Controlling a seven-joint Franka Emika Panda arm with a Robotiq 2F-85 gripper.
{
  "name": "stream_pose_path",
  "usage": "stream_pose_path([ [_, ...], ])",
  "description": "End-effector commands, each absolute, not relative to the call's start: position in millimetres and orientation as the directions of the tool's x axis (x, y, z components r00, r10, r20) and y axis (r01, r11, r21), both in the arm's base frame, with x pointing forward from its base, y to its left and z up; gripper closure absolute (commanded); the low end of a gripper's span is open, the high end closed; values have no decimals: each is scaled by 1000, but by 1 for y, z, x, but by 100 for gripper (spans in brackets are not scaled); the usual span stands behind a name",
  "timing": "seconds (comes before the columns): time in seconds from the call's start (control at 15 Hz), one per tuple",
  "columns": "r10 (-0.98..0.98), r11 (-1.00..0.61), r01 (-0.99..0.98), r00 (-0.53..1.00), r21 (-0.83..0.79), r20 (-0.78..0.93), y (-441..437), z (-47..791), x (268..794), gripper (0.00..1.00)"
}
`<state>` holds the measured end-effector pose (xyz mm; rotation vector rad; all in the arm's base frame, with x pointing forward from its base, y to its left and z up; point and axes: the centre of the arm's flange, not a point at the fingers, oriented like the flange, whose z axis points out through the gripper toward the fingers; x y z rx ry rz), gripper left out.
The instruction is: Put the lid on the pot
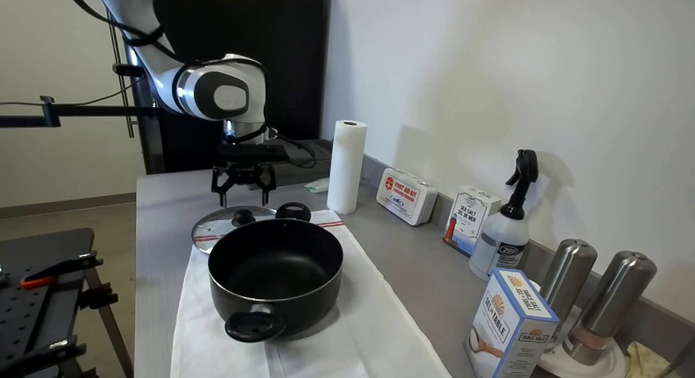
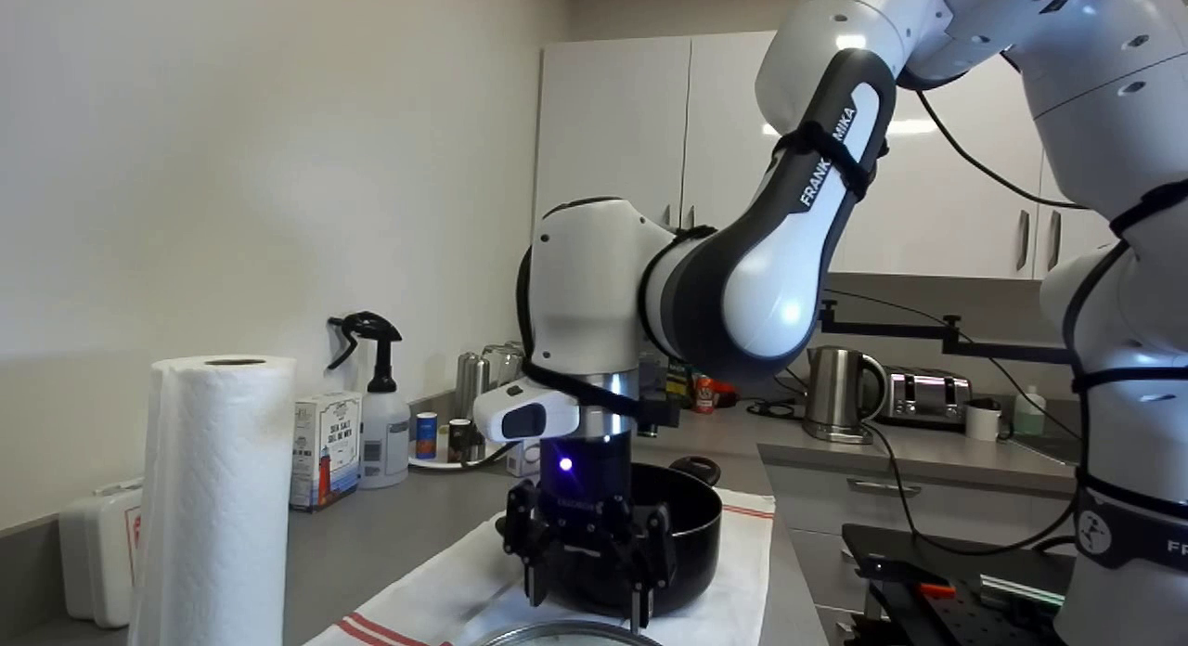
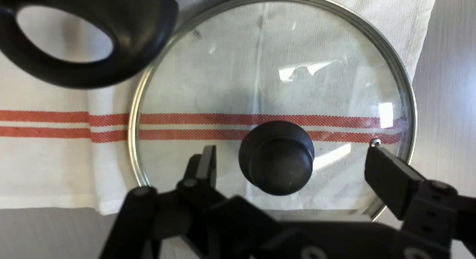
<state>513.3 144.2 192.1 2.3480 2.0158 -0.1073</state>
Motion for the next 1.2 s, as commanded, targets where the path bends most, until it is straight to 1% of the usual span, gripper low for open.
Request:
stream_pose_path([
  [0.0, 994, -102, 995, 101, -11, -47, 154, 175, 513, 0],
  [0.73, 998, -58, 998, 58, -15, -4, 158, 157, 510, 0],
  [0.8, 999, -53, 998, 53, -15, -1, 157, 158, 510, 25],
  [0.87, 999, -49, 999, 49, -16, 0, 157, 158, 510, 26],
  [1.0, 999, -43, 999, 43, -18, 2, 155, 158, 511, 40],
  [1.13, 999, -39, 999, 39, -19, 5, 154, 159, 512, 55],
])
